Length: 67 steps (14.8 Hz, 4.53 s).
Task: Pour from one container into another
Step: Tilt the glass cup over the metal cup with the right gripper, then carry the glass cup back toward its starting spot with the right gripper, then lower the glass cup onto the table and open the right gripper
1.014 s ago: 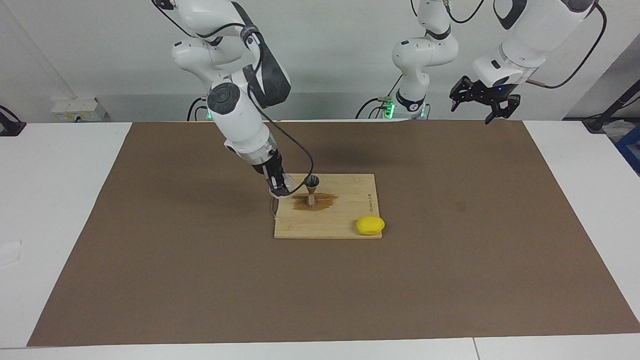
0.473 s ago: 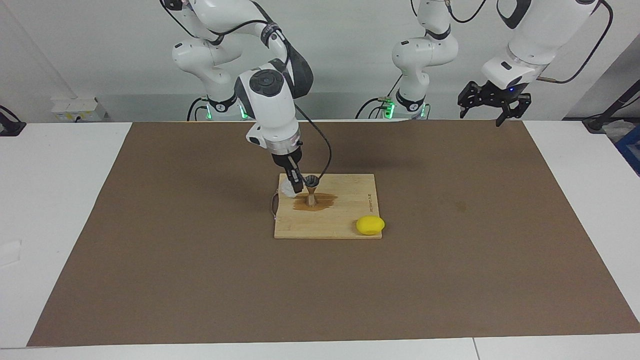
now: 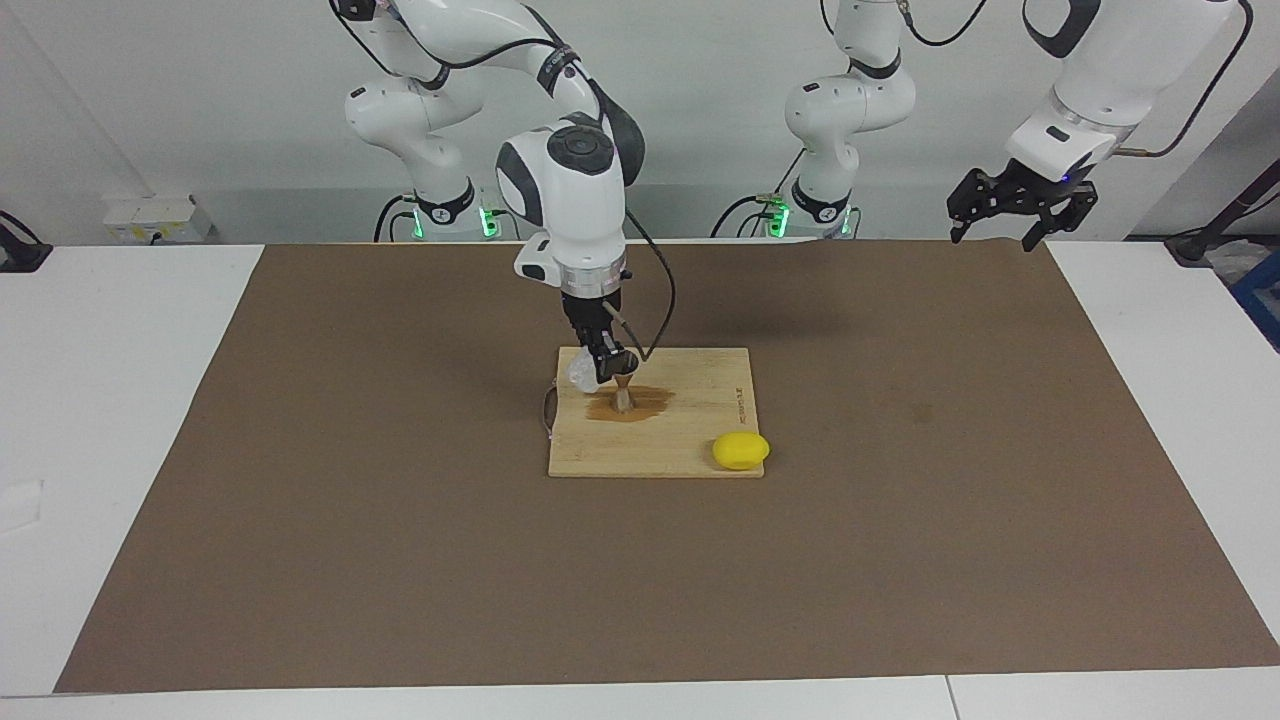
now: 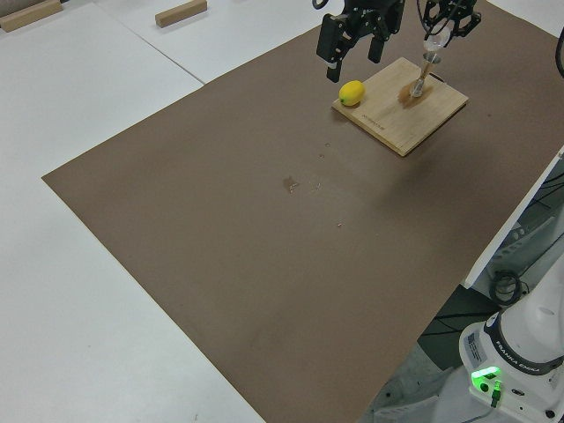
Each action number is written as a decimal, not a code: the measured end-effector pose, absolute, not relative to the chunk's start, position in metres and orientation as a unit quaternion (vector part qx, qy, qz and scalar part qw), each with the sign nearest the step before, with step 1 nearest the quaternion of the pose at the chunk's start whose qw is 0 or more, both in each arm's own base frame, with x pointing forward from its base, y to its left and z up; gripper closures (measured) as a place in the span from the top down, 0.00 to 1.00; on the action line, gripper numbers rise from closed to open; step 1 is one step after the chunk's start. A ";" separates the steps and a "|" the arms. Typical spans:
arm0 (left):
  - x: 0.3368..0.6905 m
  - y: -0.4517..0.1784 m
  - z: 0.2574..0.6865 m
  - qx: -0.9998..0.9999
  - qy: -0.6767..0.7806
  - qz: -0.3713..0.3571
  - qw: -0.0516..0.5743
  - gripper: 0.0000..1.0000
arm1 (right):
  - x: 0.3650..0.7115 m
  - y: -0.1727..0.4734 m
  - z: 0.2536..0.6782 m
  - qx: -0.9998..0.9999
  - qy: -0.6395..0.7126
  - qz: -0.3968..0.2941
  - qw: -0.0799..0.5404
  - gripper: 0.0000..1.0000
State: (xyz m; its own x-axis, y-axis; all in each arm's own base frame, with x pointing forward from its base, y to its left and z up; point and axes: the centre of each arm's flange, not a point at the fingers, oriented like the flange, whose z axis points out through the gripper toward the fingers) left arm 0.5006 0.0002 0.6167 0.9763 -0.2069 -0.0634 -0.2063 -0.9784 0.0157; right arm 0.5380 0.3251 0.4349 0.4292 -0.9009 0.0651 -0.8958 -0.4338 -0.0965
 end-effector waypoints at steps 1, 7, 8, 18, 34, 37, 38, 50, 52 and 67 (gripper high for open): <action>0.501 0.001 0.617 0.994 -0.100 -0.033 0.004 1.00 | 0.537 0.327 0.435 -0.850 0.522 -0.066 0.017 0.51; 0.501 -0.004 0.617 0.999 -0.043 -0.031 0.001 1.00 | 0.531 0.335 0.434 -0.862 0.497 -0.095 0.002 0.51; 0.501 -0.010 0.617 0.999 -0.036 -0.030 0.000 1.00 | 0.531 0.334 0.432 -0.863 0.495 -0.098 -0.001 0.51; 0.525 -0.053 0.624 0.999 -0.041 0.003 0.009 1.00 | 0.523 0.345 0.431 -0.871 0.481 -0.104 -0.005 0.51; 0.546 -0.024 0.614 1.000 -0.016 -0.011 0.009 1.00 | 0.549 0.309 0.442 -0.811 0.583 0.007 0.058 0.51; 0.545 -0.022 0.616 1.000 -0.014 -0.009 0.009 1.00 | 0.555 0.301 0.444 -0.794 0.602 0.033 0.073 0.51; 0.544 -0.022 0.617 1.000 -0.014 -0.009 0.009 1.00 | 0.557 0.296 0.444 -0.785 0.613 0.049 0.082 0.51; 0.542 -0.016 0.622 1.000 -0.009 -0.004 0.009 1.00 | 0.586 0.123 0.371 -0.697 0.659 0.218 0.182 0.51; 0.542 -0.012 0.623 1.000 -0.006 -0.004 0.009 1.00 | 0.581 0.082 0.351 -0.697 0.656 0.221 0.188 0.51; 0.542 -0.013 0.623 1.000 -0.006 -0.003 0.009 1.00 | 0.568 -0.068 0.277 -0.738 0.587 0.246 0.225 0.51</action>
